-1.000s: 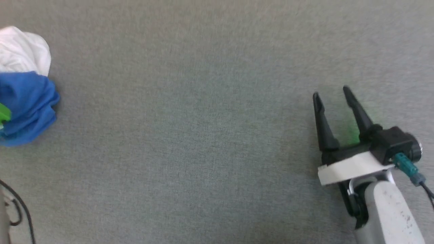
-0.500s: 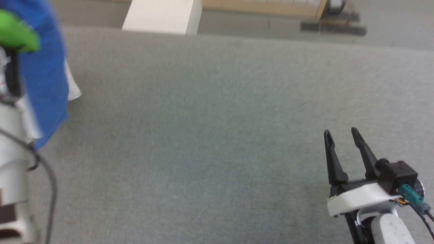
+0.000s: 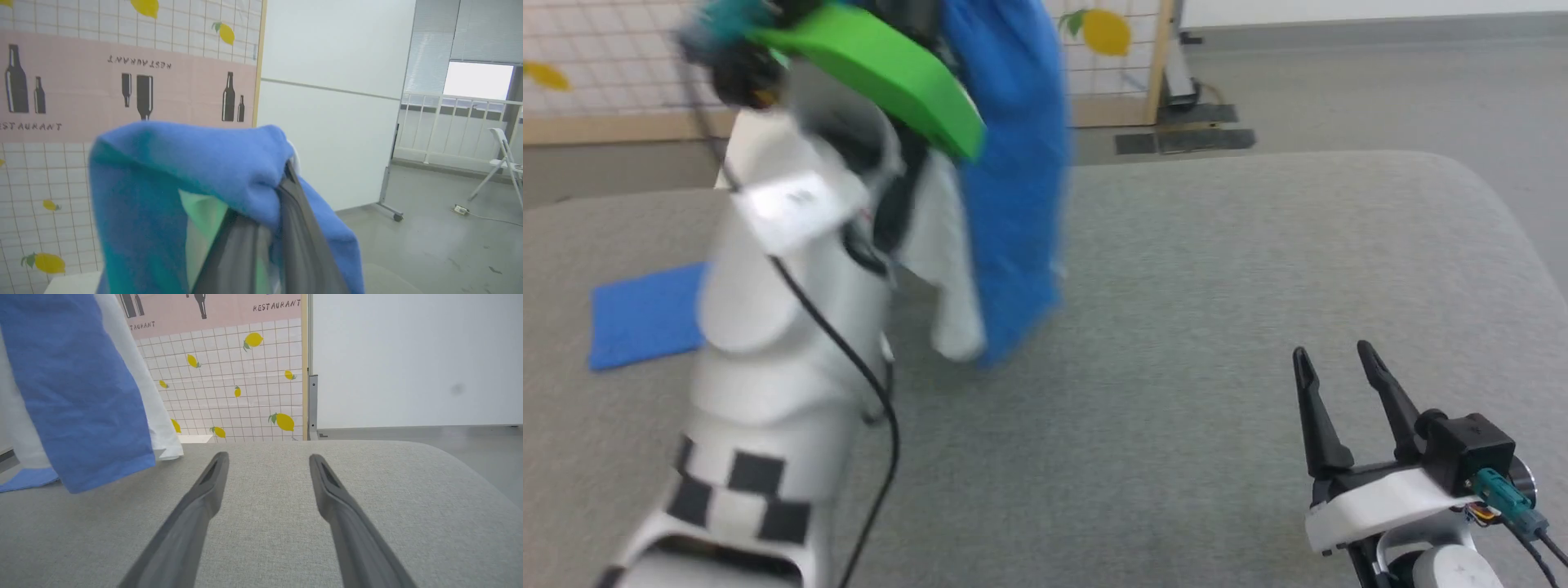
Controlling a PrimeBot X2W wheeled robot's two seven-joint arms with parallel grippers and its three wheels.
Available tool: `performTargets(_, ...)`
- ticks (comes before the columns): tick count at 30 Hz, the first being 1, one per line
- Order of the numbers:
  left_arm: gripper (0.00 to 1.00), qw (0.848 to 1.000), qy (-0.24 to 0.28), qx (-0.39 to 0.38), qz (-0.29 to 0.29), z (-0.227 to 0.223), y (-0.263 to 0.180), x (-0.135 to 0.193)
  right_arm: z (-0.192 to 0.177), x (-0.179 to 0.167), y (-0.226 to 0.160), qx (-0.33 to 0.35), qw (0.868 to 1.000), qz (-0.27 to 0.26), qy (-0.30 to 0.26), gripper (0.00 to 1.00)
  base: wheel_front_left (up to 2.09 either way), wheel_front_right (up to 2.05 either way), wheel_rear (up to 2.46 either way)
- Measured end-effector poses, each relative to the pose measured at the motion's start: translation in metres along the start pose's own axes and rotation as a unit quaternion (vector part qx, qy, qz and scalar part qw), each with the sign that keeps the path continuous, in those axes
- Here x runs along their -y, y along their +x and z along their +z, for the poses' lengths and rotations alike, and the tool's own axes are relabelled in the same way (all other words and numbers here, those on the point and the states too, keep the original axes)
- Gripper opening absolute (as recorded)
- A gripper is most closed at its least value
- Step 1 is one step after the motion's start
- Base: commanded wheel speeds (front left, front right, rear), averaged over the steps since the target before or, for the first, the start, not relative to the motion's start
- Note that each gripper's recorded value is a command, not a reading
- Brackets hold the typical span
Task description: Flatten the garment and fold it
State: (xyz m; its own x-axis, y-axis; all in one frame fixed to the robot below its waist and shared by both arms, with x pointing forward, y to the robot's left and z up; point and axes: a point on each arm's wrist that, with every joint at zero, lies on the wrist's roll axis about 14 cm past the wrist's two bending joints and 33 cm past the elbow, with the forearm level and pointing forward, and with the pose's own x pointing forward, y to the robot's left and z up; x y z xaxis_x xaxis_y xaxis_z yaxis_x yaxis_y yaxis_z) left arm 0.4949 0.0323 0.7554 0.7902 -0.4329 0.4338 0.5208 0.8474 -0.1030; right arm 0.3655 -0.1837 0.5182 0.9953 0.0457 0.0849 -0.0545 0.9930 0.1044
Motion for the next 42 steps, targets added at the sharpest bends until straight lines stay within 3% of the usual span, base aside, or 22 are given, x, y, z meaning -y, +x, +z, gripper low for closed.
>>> performTargets(2,0.00,0.997,-0.034,-0.069,-0.018,-0.041,-0.008,0.018,0.002,0.006,-0.006,0.002,1.000,-0.010,-0.001,1.00,0.00,0.00,0.00)
performTargets(5,0.00,0.973,-0.085,-0.210,-0.041,-0.126,-0.044,0.048,0.006,0.015,-0.014,0.006,1.000,-0.026,0.000,1.00,0.00,0.00,0.00)
performTargets(11,0.00,0.897,-0.112,-0.424,-0.051,-0.239,-0.132,0.080,0.004,0.024,-0.019,-0.001,0.999,-0.040,-0.002,1.00,0.00,0.00,0.00)
performTargets(16,0.00,0.831,-0.121,-0.540,-0.045,-0.285,-0.200,0.088,-0.003,0.017,-0.014,-0.012,0.999,-0.030,0.002,1.00,0.00,0.00,0.00)
performTargets(17,0.05,0.819,-0.123,-0.559,-0.041,-0.290,-0.212,0.089,-0.004,0.015,-0.013,-0.014,1.000,-0.026,0.004,1.00,0.00,0.00,0.00)
performTargets(18,0.42,0.809,-0.126,-0.573,-0.039,-0.294,-0.221,0.090,-0.005,0.013,-0.012,-0.016,1.000,-0.023,0.005,1.00,0.00,0.00,0.00)
performTargets(19,1.00,0.803,-0.130,-0.580,-0.039,-0.296,-0.227,0.091,-0.006,0.011,-0.011,-0.018,1.000,-0.020,0.006,1.00,0.00,0.00,0.00)
performTargets(20,1.00,0.798,-0.135,-0.586,-0.038,-0.296,-0.233,0.092,-0.007,0.009,-0.010,-0.019,1.000,-0.016,0.006,1.00,0.00,0.00,0.00)
performTargets(22,1.00,0.802,-0.148,-0.577,-0.034,-0.293,-0.233,0.093,-0.008,0.004,-0.007,-0.021,1.000,-0.008,0.007,1.00,0.00,0.00,0.00)
performTargets(25,1.00,0.840,-0.157,-0.520,-0.015,-0.279,-0.215,0.085,-0.009,-0.003,-0.003,-0.021,1.000,0.003,0.009,1.00,0.00,0.00,0.00)
performTargets(30,1.00,0.912,-0.153,-0.378,0.045,-0.238,-0.186,0.044,-0.009,-0.013,0.003,-0.022,1.000,0.019,0.010,1.00,0.00,0.00,0.00)
performTargets(34,1.00,0.948,-0.112,-0.276,0.114,-0.203,-0.192,-0.003,-0.011,-0.023,0.006,-0.029,0.999,0.033,0.011,1.00,0.00,0.00,0.00)
performTargets(37,1.00,0.962,-0.072,-0.203,0.167,-0.175,-0.203,-0.037,-0.017,-0.030,0.005,-0.046,0.998,0.044,0.012,1.00,0.00,0.00,0.00)
performTargets(42,1.00,0.965,-0.005,-0.153,0.211,-0.147,-0.224,-0.068,-0.043,-0.044,0.003,-0.115,0.991,0.066,0.006,1.00,0.00,0.00,0.00)
